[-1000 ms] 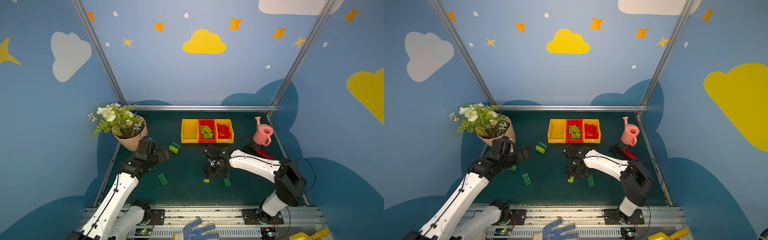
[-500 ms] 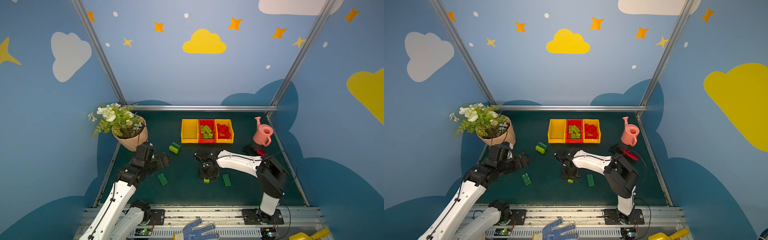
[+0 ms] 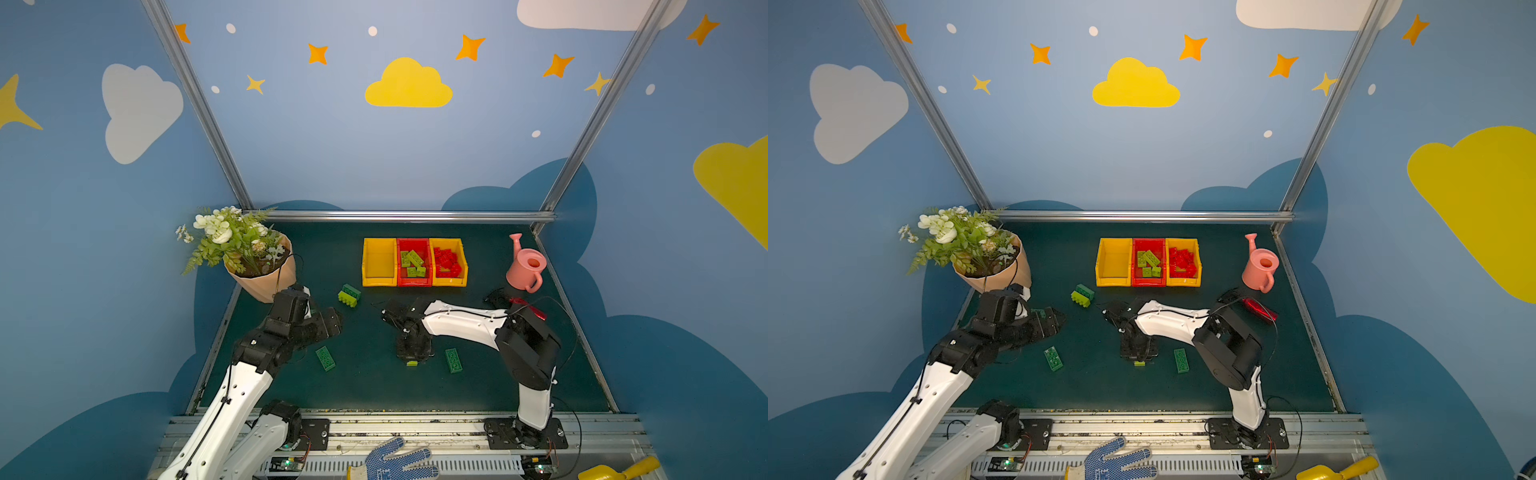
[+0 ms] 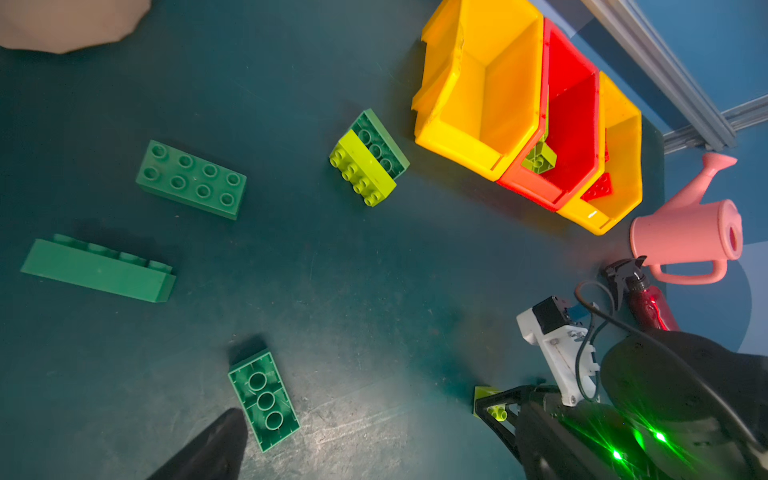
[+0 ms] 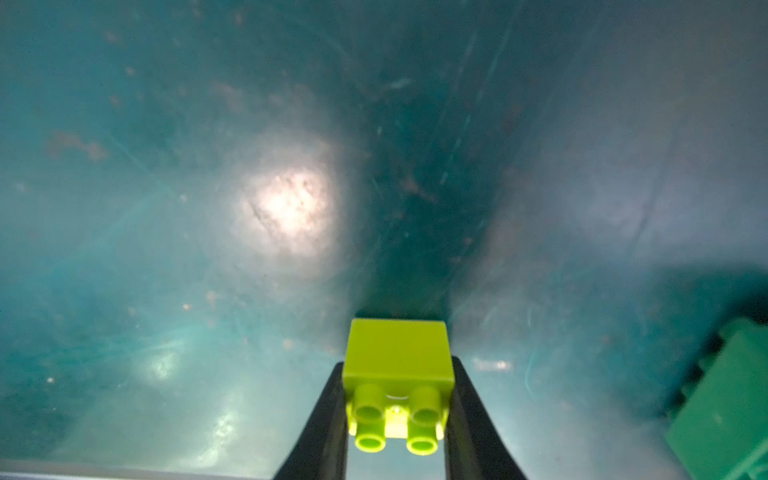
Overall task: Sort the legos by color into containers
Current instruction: 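Carry the lime brick into the red bin with the right gripper while the left hovers, then lower the left gripper over the lime brick under a green brick while the right withdraws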
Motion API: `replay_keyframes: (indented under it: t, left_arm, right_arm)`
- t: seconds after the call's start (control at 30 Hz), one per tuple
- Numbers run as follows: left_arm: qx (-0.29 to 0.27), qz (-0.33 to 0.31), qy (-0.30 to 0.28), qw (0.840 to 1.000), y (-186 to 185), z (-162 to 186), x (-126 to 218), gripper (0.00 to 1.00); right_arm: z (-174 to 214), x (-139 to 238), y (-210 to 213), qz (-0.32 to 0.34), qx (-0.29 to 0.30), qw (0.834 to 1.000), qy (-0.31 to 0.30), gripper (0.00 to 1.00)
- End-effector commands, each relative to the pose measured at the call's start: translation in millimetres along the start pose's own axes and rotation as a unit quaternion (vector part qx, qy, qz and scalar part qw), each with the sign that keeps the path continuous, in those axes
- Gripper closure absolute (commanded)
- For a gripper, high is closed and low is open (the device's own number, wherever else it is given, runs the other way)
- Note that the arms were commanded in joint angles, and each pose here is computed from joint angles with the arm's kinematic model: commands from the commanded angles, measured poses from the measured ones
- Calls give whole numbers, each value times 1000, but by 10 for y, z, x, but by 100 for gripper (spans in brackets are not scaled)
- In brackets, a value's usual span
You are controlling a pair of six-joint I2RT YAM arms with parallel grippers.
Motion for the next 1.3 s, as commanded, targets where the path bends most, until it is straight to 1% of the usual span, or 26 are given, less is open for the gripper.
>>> replay_keyframes:
  t: [0.0,0.07,0.17,0.33,0.5,0.63,0.73,0.97,1.13,1.2,1.23,1.27]
  left_arm:
    - [-12,10,2,1000,-55,-40,-19,0]
    - [-14,12,8,1000,-83,-63,-51,0]
    - [-17,8,20,1000,-125,-122,-118,0]
    - [-23,-8,32,999,-216,-273,-195,0]
    - [-36,-22,46,998,-307,-416,-233,0]
    - [-38,-43,51,997,-312,-490,-261,0]
    - [-34,-46,53,997,-311,-497,-286,0]
    - [-27,-56,57,996,-303,-563,-339,0]
    - [-23,-70,76,994,-242,-586,-443,0]
    - [-11,-87,82,993,-187,-586,-494,0]
    - [-7,-96,84,992,-159,-590,-517,0]
    - [-5,-101,85,991,-142,-594,-539,0]
  right_arm:
    - [2,145,-27,26,7,1000,-3,76]
    - [-71,291,-51,30,15,999,-17,76]
    - [-294,549,-102,30,29,998,-44,76]
    - [-900,935,-261,10,39,995,-95,76]
    - [-1533,1096,-448,-13,36,991,-129,76]
    - [-1919,1077,-552,-25,35,989,-141,76]
    - [-2123,1034,-627,-29,30,989,-144,76]
    - [-2483,985,-711,-47,25,983,-177,76]
    - [-2693,931,-710,-82,20,978,-190,74]
    - [-2756,926,-701,-92,20,976,-196,72]
    - [-2780,915,-693,-96,22,976,-197,69]
    - [-2800,914,-688,-99,21,975,-198,62]
Point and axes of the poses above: each gripper's point midway between its finger pads, its own x axis back along the fingers, its own y axis along the line the jaws close on, z = x × y, the point moved 7 cm from there along x, back along the fingers, and after that the axes turned 3 degrees about x, right-handed, at the moved point
